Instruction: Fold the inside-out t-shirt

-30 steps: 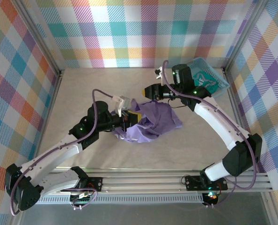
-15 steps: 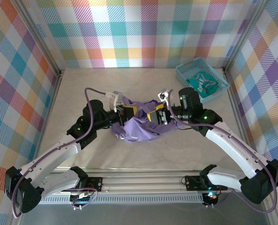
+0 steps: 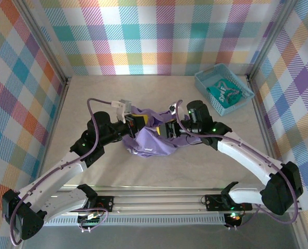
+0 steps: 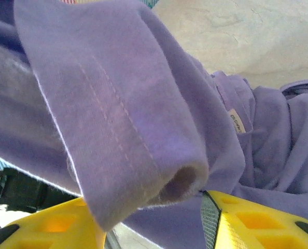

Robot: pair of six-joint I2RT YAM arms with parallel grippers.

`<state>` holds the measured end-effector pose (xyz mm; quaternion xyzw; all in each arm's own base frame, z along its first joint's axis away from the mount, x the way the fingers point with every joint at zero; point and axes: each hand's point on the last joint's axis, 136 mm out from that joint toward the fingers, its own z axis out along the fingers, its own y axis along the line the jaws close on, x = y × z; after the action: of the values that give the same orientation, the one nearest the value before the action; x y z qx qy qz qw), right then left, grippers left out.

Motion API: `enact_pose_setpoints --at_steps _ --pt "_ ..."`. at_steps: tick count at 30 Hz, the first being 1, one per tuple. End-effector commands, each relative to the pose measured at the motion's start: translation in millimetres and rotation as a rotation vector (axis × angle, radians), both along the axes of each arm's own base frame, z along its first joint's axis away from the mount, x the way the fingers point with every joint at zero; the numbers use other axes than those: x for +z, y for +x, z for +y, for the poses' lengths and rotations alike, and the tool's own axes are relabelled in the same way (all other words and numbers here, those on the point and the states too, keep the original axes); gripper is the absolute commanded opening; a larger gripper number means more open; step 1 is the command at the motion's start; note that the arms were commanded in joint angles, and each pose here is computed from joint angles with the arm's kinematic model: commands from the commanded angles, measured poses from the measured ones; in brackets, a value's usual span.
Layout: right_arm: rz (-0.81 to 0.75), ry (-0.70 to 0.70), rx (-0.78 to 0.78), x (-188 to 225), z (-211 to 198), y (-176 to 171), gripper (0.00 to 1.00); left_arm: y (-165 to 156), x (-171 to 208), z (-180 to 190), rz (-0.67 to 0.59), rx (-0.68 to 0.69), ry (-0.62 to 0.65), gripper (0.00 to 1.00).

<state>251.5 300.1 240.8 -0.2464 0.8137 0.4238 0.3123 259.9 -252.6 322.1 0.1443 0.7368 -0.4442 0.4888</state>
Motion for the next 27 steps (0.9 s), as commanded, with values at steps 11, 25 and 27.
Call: enact_pose_setpoints --at_steps 11,25,27 --pt "-0.012 0.020 -0.078 20 -9 1 0.50 1 0 3 -0.008 0.014 0.003 0.00" --pt "0.044 0.108 0.003 36 8 -21 0.45 3 -2 3 -0.007 0.017 0.008 0.00" --pt "0.053 0.123 0.011 37 11 -20 0.45 2 -1 3 -0.008 0.015 0.008 0.00"
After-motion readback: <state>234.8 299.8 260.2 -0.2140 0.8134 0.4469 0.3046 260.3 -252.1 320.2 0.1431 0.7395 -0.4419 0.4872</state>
